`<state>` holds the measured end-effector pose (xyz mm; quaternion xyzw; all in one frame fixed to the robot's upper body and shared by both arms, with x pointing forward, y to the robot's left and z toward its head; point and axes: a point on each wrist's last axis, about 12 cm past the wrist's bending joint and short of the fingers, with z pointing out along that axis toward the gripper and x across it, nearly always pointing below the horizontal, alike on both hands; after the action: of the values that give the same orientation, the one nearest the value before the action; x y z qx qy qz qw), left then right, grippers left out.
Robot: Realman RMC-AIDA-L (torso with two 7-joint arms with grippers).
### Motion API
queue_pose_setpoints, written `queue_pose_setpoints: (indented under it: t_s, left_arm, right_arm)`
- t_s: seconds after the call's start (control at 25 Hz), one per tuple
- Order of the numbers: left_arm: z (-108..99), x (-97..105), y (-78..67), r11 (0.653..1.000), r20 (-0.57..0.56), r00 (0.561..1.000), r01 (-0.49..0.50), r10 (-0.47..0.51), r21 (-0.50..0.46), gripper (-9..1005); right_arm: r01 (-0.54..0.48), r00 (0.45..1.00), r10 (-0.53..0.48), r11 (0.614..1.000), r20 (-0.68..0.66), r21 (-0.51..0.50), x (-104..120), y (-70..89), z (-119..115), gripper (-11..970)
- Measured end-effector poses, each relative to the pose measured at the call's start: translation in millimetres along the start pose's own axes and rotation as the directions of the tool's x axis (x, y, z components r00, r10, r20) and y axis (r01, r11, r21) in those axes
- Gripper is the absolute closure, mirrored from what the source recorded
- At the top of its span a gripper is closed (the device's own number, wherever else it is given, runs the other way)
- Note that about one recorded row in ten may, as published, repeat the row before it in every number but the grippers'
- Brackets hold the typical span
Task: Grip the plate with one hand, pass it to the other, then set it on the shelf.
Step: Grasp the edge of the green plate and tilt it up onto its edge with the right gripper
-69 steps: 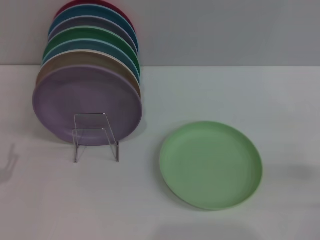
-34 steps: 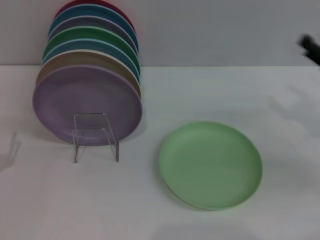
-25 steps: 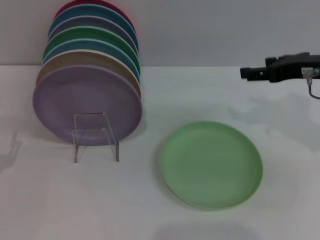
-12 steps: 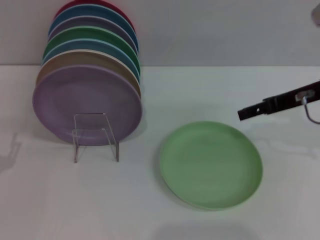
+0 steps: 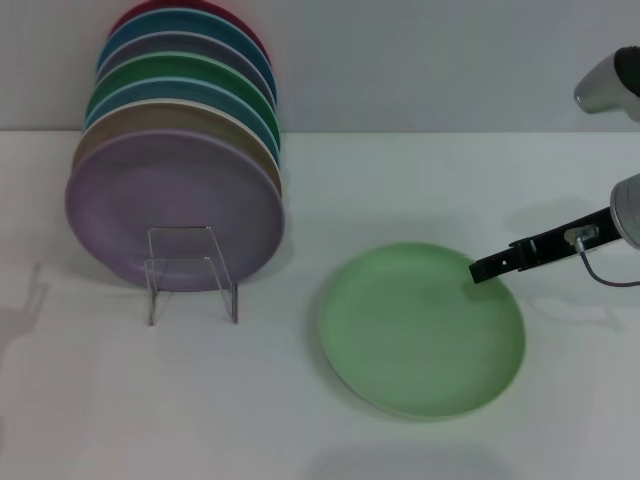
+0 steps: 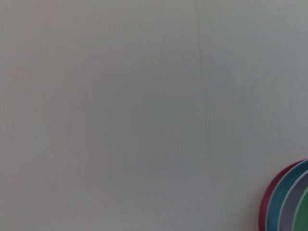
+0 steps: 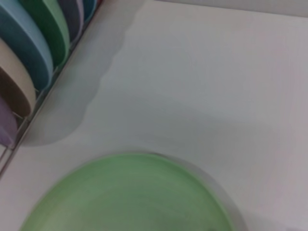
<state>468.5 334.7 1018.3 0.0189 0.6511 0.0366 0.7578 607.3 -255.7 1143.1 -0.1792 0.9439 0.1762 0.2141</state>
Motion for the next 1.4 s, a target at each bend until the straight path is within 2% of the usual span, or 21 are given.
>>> queue_pose_setpoints:
  t_s: [0.68, 0.92, 1.28, 1.4]
  left_arm:
    - [3, 0, 0.6, 1.0, -0.005, 1.0, -0.003, 0.003, 0.0, 186]
    - [3, 0, 0.7, 1.0, -0.006, 1.0, -0.005, 0.005, -0.001, 186]
    - [3, 0, 0.7, 1.0, -0.006, 1.0, -0.005, 0.005, 0.0, 187]
    - [3, 0, 0.2, 1.0, -0.006, 1.0, -0.004, 0.004, 0.001, 187]
  right_arm:
    - [0.02, 0.998, -0.017, 0.999, -0.068, 0.045, 1, 1.2, 31, 151]
    - [0.064, 0.993, -0.059, 0.997, -0.1, 0.049, 2, 8.8, 36, 218]
    - [0.101, 0.989, -0.095, 0.994, -0.115, 0.047, 3, 15.9, 38, 428]
    - [0.105, 0.989, -0.099, 0.993, -0.112, 0.047, 3, 16.1, 38, 591]
